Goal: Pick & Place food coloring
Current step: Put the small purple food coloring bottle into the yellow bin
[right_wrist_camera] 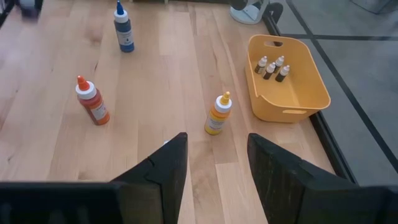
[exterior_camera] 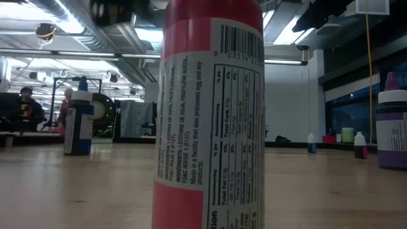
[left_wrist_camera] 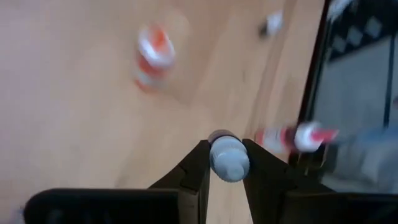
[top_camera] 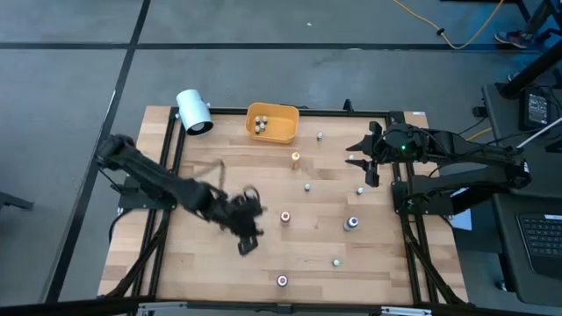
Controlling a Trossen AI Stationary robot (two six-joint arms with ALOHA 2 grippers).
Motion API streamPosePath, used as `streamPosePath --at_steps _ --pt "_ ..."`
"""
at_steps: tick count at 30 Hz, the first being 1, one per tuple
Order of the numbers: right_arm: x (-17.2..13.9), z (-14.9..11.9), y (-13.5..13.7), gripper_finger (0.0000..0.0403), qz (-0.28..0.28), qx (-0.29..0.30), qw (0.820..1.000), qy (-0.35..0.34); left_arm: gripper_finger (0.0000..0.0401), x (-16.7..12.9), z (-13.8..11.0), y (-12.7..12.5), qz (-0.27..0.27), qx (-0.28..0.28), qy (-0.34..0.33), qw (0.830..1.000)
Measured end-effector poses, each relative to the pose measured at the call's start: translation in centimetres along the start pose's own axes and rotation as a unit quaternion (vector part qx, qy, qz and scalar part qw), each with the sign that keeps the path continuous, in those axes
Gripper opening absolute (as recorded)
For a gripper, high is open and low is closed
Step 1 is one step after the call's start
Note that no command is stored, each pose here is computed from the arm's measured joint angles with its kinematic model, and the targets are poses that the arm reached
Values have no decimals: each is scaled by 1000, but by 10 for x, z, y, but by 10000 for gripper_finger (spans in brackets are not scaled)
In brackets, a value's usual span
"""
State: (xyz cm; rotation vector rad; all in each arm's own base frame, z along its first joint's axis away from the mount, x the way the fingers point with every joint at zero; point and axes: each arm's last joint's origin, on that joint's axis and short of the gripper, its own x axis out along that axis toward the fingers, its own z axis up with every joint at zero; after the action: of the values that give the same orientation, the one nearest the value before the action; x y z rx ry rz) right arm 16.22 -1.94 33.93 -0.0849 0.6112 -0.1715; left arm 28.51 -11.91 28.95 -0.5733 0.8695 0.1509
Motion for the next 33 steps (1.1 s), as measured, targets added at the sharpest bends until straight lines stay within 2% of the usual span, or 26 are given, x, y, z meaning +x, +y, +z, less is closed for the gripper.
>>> streamPosePath --at_steps 4,9,15,20,25,33 --pt "0 0 0 169 0 0 1000 0 68 -52 27 16 26 -16 -40 999" --pt "0 0 0 169 0 0 1000 0 68 -93 45 43 77 -35 -53 995" --pt "0 0 0 169 0 0 1000 0 68 -110 69 76 104 -18 -38 994" --pt "0 0 0 169 0 0 1000 0 68 -118 96 110 105 28 -34 994" --pt "0 0 0 169 0 0 1000 0 68 -136 125 149 131 69 -48 988" --pt "0 0 0 169 0 0 1000 0 68 -150 163 203 198 149 33 968"
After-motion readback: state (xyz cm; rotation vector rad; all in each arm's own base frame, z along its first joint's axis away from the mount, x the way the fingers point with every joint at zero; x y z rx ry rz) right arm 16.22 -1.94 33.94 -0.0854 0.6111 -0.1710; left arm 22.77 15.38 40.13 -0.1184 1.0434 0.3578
